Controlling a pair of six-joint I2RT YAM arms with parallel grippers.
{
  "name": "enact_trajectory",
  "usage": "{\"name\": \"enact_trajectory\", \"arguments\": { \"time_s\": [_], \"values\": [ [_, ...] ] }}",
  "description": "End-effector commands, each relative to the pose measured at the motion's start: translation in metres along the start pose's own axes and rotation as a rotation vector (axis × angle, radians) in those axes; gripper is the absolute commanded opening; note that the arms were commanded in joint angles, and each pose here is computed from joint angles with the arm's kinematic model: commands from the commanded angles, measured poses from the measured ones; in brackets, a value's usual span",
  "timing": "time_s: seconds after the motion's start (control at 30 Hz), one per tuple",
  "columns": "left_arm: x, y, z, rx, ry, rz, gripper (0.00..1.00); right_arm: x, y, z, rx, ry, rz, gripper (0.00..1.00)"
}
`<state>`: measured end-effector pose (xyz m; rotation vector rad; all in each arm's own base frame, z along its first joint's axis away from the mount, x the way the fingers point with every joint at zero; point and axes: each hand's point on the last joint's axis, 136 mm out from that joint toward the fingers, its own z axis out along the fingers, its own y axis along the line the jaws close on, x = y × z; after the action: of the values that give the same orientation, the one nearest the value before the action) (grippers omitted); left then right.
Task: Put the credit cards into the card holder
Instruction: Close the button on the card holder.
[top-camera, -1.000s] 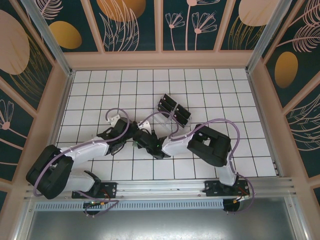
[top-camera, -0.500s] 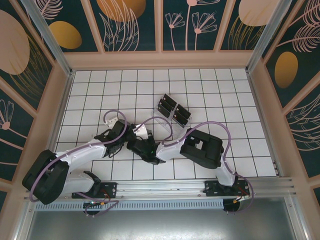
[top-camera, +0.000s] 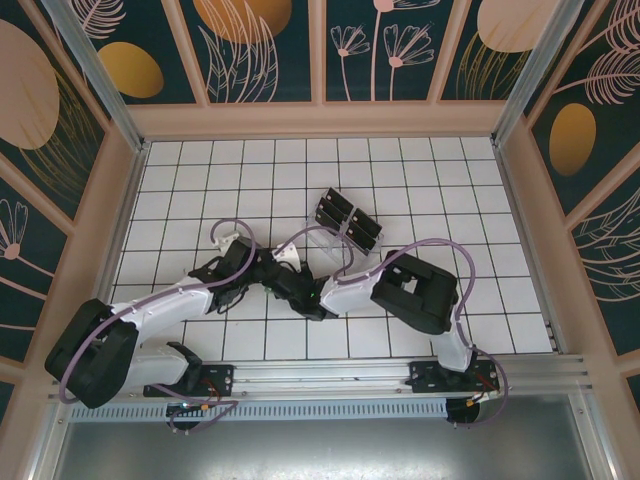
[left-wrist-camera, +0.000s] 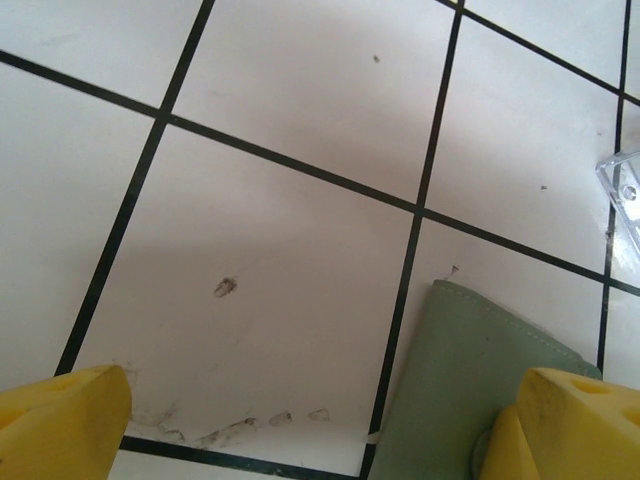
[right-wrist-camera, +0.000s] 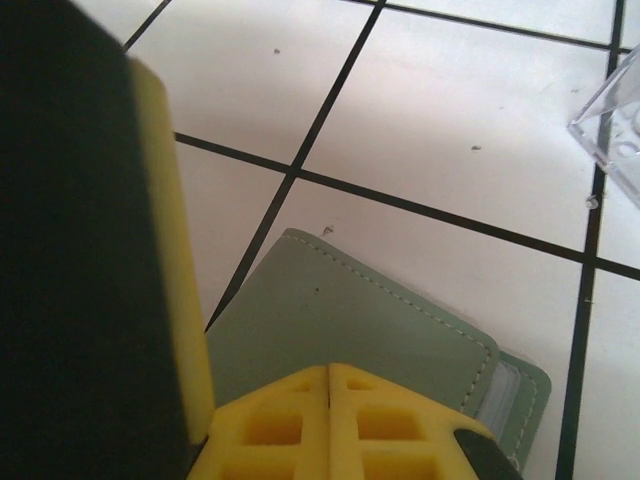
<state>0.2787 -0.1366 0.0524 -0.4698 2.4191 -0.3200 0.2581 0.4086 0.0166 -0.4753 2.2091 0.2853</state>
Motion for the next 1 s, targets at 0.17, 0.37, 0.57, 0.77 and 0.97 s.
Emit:
{"name": "enact_trajectory", "arguments": {
  "time_s": [0.17,0.37,0.57,0.77,0.97],
  "values": [
    [-0.013,-0.018,-0.002,0.031,-0.02,0.036,0.99,0.106,-0.049,-0.015,0.002,0.49,-0.149,0.0],
    [-0.019,-0.022,-0.003,0.039,-0.037,0.034,0.99,-0.009,-0.014,-0.03,-0.187,0.27,-0.026,0.07],
    [-0.017,-0.019,-0.002,0.032,-0.036,0.038,0.99,-0.094,-0.015,-0.058,-0.287,0.116,0.091,0.15],
    [-0.014,-0.014,-0.003,0.027,-0.035,0.05,0.99,-0.122,-0.062,-0.088,-0.273,0.028,0.242,0.29],
    [-0.026,-0.015,-0.01,0.018,-0.082,0.071,0.98,-0.138,-0.149,-0.115,-0.19,-0.067,0.404,0.49]
  ]
}}
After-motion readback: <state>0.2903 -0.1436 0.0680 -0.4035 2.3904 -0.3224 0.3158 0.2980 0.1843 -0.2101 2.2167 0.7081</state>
